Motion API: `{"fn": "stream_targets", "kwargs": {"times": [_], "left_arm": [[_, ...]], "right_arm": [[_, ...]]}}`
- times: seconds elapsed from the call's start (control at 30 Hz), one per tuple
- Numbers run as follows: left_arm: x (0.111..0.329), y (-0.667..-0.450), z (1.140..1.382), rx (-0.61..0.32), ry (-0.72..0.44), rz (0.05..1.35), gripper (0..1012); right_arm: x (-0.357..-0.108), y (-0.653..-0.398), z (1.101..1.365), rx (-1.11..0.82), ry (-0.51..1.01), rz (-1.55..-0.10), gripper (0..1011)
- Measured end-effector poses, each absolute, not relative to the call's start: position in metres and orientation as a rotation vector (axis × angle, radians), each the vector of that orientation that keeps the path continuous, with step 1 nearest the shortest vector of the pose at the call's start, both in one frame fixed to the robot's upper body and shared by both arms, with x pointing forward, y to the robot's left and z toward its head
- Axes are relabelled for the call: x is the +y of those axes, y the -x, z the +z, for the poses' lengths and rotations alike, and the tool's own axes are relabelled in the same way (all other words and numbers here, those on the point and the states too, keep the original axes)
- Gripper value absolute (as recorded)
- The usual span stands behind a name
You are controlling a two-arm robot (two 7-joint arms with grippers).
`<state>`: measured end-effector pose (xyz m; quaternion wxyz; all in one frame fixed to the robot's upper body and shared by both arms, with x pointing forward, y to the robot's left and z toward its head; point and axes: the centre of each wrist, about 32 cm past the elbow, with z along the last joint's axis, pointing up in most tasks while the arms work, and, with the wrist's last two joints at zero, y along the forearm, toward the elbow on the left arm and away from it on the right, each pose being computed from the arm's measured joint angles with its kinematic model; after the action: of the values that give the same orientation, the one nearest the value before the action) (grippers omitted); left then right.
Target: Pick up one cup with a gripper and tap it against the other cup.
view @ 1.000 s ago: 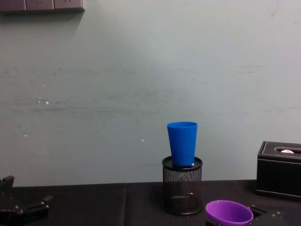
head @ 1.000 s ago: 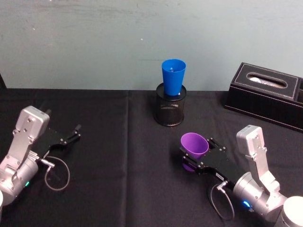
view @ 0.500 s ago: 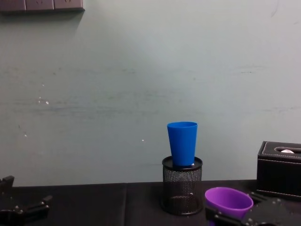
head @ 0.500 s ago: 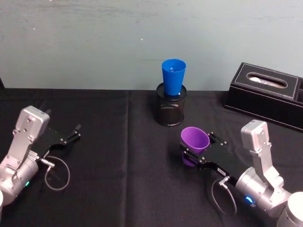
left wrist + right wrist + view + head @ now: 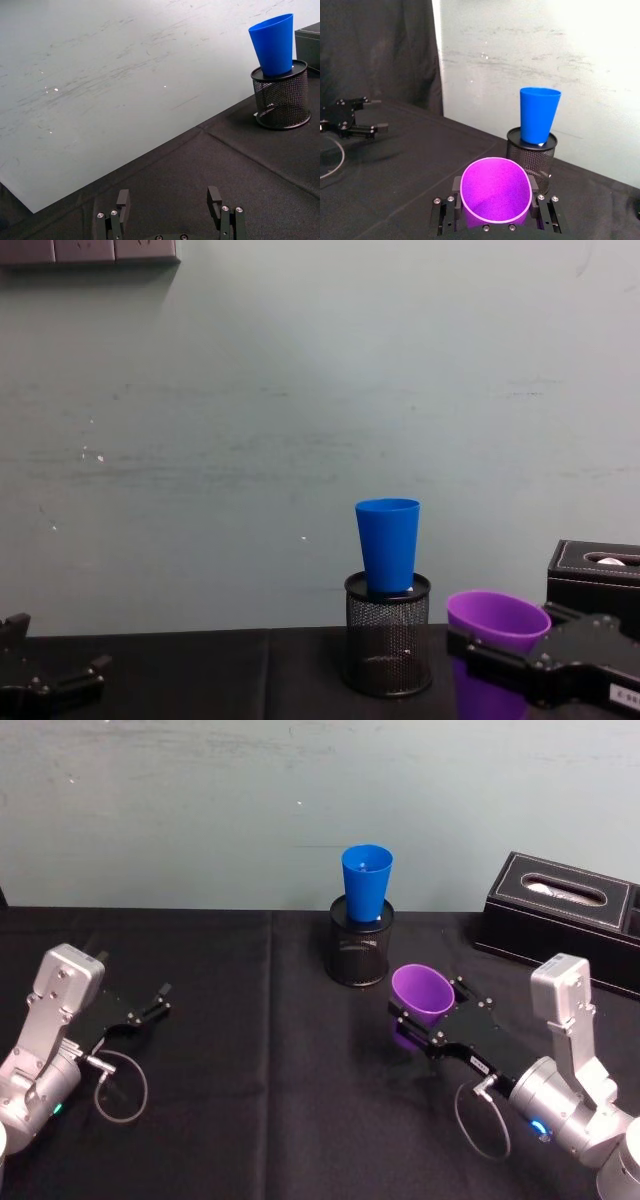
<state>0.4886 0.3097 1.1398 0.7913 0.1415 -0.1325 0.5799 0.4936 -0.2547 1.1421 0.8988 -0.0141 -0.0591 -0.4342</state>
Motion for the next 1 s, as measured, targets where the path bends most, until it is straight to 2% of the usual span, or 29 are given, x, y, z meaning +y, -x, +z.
{"fn": "stream_targets", "kwargs": {"times": [0.7,1.0], "left_arm": [[0.310,-0.489,1.140,-0.285,-0.305,1.248,1011],[0.310,-0.489,1.140,-0.285,-0.304,1.248,1011]], "right_arm": [[-0.258,-0.499,1.164,-0.143,-0.034,-0.933,733],[-0.259,-0.500,1.165,-0.145,-0.039,-0.938,733]]}}
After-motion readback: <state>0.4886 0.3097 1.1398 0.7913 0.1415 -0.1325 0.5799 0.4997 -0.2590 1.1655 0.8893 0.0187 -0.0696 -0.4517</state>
